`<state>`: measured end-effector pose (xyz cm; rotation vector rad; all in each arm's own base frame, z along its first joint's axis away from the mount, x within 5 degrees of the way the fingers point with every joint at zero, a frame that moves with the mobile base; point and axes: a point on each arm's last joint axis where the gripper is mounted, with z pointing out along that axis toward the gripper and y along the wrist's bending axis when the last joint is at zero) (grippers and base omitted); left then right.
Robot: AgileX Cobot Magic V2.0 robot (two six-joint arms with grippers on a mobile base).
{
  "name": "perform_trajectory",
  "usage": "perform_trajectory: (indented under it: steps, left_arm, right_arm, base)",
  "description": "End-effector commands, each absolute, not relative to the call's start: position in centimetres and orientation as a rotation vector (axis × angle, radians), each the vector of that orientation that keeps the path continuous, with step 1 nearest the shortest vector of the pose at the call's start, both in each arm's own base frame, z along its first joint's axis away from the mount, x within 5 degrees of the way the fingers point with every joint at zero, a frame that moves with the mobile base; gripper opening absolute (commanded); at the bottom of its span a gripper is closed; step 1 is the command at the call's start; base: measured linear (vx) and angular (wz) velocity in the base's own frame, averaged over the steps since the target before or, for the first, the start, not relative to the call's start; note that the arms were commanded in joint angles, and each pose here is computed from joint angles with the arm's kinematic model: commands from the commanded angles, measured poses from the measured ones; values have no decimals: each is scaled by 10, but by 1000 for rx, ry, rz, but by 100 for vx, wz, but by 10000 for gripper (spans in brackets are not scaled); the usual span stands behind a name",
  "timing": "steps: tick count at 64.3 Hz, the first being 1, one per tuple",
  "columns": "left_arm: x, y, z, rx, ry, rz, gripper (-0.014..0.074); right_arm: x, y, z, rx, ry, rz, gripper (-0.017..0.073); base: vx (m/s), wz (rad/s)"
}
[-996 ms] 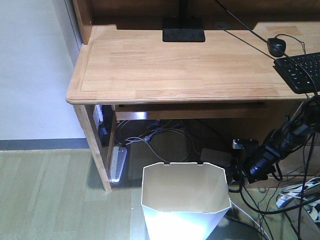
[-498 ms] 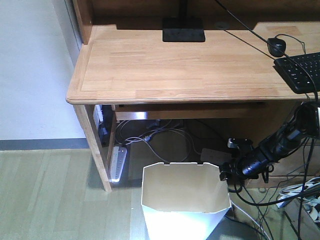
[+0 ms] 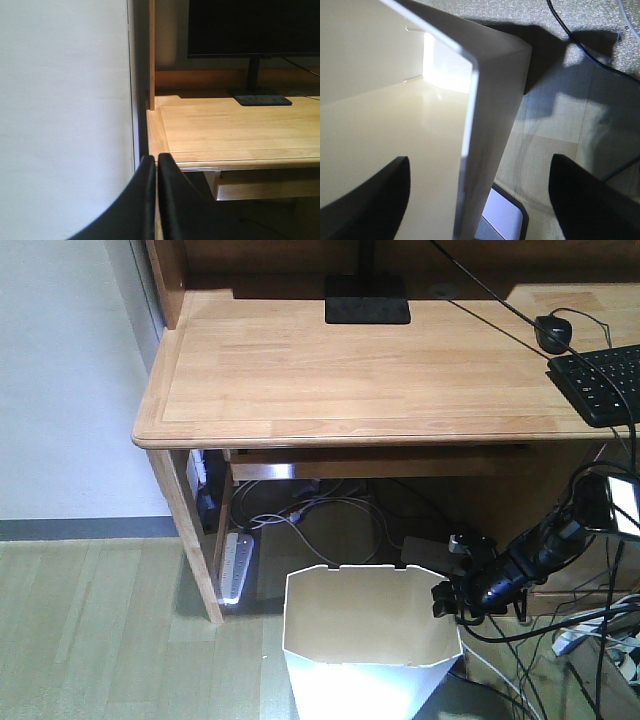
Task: Move trash bin to bedside with robot
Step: 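Close the right gripper on the bin rim and lift it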
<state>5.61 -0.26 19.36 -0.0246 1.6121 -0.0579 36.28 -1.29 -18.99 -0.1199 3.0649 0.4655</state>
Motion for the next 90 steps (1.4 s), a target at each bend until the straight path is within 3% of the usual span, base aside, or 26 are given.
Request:
perform_trajectory:
  steps: [1, 24, 36, 42, 53, 90]
  left_arm:
    - [56, -1, 193, -46, 1561, -57, -6]
    - [56, -1, 193, -46, 1561, -57, -6]
    - [56, -1, 193, -46, 1561, -57, -6]
    - [56, -1, 193, -46, 1561, -57, -6]
    - [56, -1, 193, -46, 1561, -57, -6]
    - [56, -1, 193, -46, 1561, -57, -6]
  right_arm:
    - [384, -13, -173, -145, 3005, 498, 538]
    - [395, -12, -196, -150, 3028, 548, 538]
    - [392, -12, -209, -189, 3118, 580, 482]
    - [393, -12, -210, -188, 3147, 600, 363]
    - [400, -10, -204, -236, 3141, 657, -17]
    - [423, -10, -163, -315, 2979, 649, -4]
  base:
    - [0, 0]
    - [0, 0]
    - [0, 0]
    - [0, 0]
    - [0, 0]
    - [0, 0]
